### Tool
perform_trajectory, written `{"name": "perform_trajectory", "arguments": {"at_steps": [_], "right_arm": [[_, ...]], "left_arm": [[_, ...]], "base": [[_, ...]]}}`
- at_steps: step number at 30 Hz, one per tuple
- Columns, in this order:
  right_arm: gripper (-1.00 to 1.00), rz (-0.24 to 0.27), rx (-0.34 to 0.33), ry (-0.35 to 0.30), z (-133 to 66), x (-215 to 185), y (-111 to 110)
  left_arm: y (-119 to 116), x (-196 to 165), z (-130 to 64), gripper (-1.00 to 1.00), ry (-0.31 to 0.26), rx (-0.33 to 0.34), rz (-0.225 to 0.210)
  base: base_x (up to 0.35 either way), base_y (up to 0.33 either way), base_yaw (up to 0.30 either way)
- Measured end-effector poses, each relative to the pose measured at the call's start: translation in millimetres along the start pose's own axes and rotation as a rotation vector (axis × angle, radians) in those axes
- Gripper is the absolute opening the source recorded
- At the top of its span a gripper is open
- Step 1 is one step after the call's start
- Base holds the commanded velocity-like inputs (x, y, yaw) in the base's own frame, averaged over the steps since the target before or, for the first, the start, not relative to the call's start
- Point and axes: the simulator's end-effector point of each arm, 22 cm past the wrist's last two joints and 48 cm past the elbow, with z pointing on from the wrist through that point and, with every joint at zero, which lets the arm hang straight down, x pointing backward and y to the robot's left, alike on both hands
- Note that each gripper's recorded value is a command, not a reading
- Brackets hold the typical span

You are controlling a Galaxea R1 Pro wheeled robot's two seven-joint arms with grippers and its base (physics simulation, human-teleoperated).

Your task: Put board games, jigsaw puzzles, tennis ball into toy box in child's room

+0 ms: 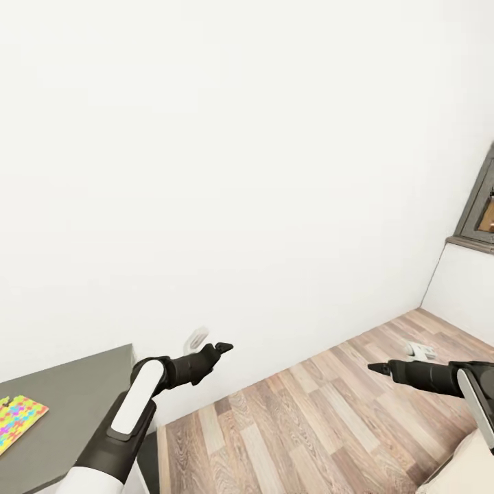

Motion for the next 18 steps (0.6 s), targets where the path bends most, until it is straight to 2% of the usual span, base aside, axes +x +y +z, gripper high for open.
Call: {"name": "perform_trajectory", "arguments": {"at_steps": [5, 11, 12, 18], "right_arm": [[1.0, 0.008, 0.014, 0.012, -1.2, 3.2, -9.8], [1.0, 0.012, 0.019, 0.024, 0.0, 7.6, -13.0], [1.0, -0.022, 0.018, -0.013, 2.1, 0.5, -12.3], [1.0, -0.043, 0.017, -0.036, 3.4, -3.7, -11.7]], "left_arm": [[4.0, 2.3, 0.6, 1.0, 0.0, -0.007, -0.003], [7.8, 3.9, 1.0, 1.0, 0.001, -0.017, 0.004], [12.3, 4.7, 1.7, 1.0, -0.002, -0.039, 0.028], [14.9, 4.8, 2.3, 1.0, -0.005, -0.055, 0.047]], "base": [[0.0, 0.0, -0.237], [-0.056, -0.092, -0.086], [-0.113, -0.205, -0.03], [-0.126, -0.243, -0.015]]}}
